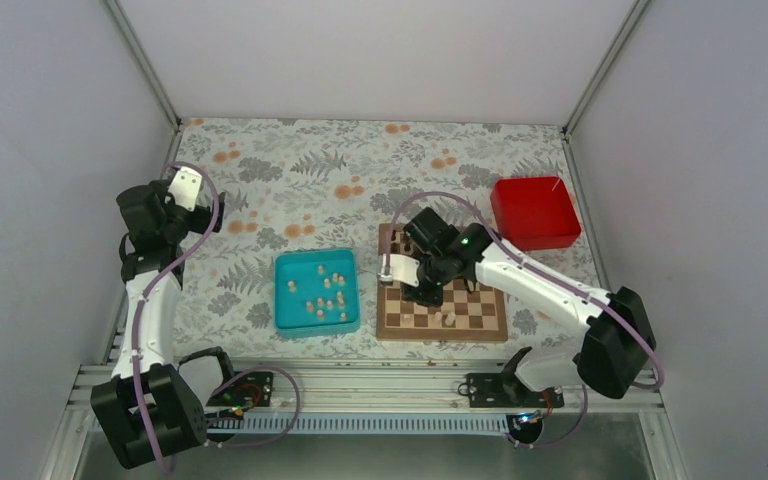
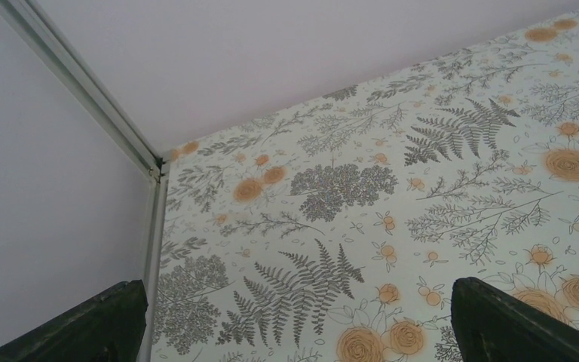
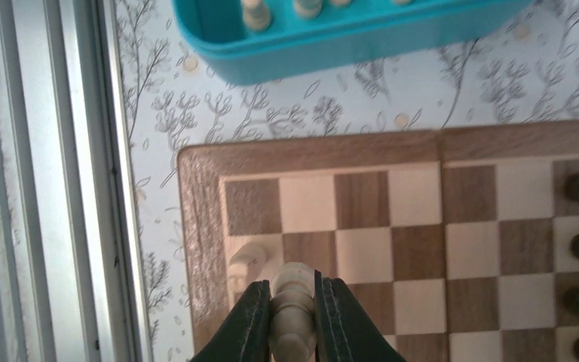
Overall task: Set up the chess pieces on the board
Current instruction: Place the chess piece on the chessboard.
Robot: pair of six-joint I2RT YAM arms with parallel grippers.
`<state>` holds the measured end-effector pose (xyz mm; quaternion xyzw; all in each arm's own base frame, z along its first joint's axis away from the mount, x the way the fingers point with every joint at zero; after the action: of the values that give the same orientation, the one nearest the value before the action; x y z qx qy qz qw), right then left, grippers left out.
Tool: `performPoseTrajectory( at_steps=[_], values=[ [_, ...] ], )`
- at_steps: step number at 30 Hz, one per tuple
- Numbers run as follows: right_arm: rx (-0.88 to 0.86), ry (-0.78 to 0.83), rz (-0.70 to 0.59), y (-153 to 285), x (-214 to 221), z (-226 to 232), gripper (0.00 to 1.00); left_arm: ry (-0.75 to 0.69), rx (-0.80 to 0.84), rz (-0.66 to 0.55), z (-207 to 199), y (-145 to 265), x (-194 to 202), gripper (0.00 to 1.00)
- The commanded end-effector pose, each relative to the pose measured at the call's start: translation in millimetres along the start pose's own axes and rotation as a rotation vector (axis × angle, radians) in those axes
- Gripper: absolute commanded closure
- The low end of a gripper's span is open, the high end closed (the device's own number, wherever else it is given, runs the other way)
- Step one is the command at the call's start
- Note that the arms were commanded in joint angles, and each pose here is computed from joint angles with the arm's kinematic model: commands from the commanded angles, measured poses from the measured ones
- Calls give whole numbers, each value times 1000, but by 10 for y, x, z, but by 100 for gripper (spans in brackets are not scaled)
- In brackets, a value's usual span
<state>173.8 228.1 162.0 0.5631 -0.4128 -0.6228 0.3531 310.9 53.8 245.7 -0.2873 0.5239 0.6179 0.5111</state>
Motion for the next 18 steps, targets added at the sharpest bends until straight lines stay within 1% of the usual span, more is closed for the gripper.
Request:
performPoseTrajectory(
  at_steps=[1, 11, 18],
  values=[
    [-4, -47, 28, -5, 202, 94, 95, 3, 4, -16, 18, 8, -48, 0],
    [-8, -68, 94, -166, 511, 201, 94, 3, -4, -10, 27, 14, -44, 0],
    [-3, -66, 107, -280, 561, 178, 93, 4, -6, -8, 28, 12, -36, 0]
  ],
)
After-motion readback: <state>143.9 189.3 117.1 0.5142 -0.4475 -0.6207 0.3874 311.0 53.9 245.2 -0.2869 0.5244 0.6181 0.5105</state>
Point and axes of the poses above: each gripper's point midway between its finger pads, its own y axis back along the fingers, its own z axis along the line the jaws close on, x = y × z, the point moved 4 cm from there along y, back along the fingers, and after that the axes turned 3 degrees about -y, right-handed, at the moved point
